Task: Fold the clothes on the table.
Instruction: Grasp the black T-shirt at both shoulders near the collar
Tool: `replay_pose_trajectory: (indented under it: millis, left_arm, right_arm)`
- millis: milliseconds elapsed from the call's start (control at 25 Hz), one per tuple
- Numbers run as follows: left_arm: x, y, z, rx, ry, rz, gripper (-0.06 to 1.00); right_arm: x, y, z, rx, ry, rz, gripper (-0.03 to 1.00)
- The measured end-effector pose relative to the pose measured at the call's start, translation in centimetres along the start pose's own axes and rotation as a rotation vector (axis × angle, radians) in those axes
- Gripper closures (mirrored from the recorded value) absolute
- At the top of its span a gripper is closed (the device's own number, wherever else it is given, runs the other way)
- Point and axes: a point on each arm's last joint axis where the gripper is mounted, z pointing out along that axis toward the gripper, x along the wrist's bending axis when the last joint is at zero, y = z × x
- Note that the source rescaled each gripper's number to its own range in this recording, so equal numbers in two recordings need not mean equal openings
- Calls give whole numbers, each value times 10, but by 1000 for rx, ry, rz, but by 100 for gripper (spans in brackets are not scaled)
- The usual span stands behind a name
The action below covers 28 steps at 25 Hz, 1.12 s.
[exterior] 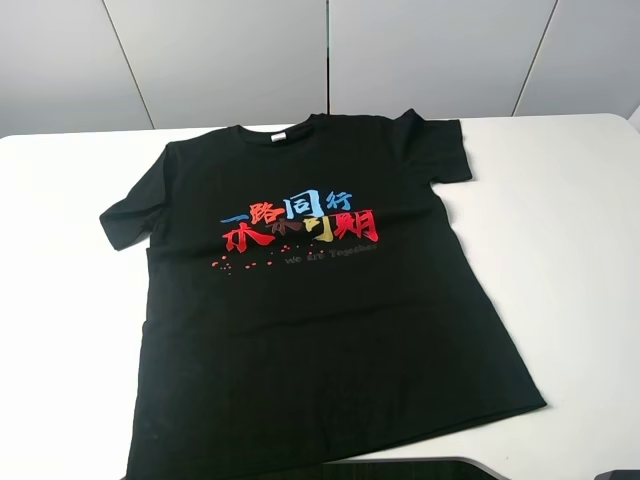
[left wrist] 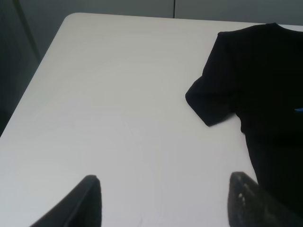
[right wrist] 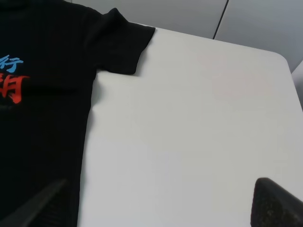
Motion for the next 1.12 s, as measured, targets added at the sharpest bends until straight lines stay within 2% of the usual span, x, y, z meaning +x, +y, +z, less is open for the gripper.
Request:
replay_pose_trajectory:
  millis: [320,560,800,1040,1120]
  left_arm:
    - [6,0,1,-4,63,34,20]
    - [6,0,1,-2,68,43,20]
    - [0,5,7,43,14,101,20]
    - [-10,43,13,26,-65,172,20]
    - [-14,57,19,52,-87,201,20]
  right_arm:
    - [0,0,0,-1,4,2,14]
    - [3,1,0,-7,30,15,16]
    - [-1,17,-5,6,33,-4,16]
    - [-14,68,7,121,58,-108,16]
    - [-19,87,20,185,83,-160,16]
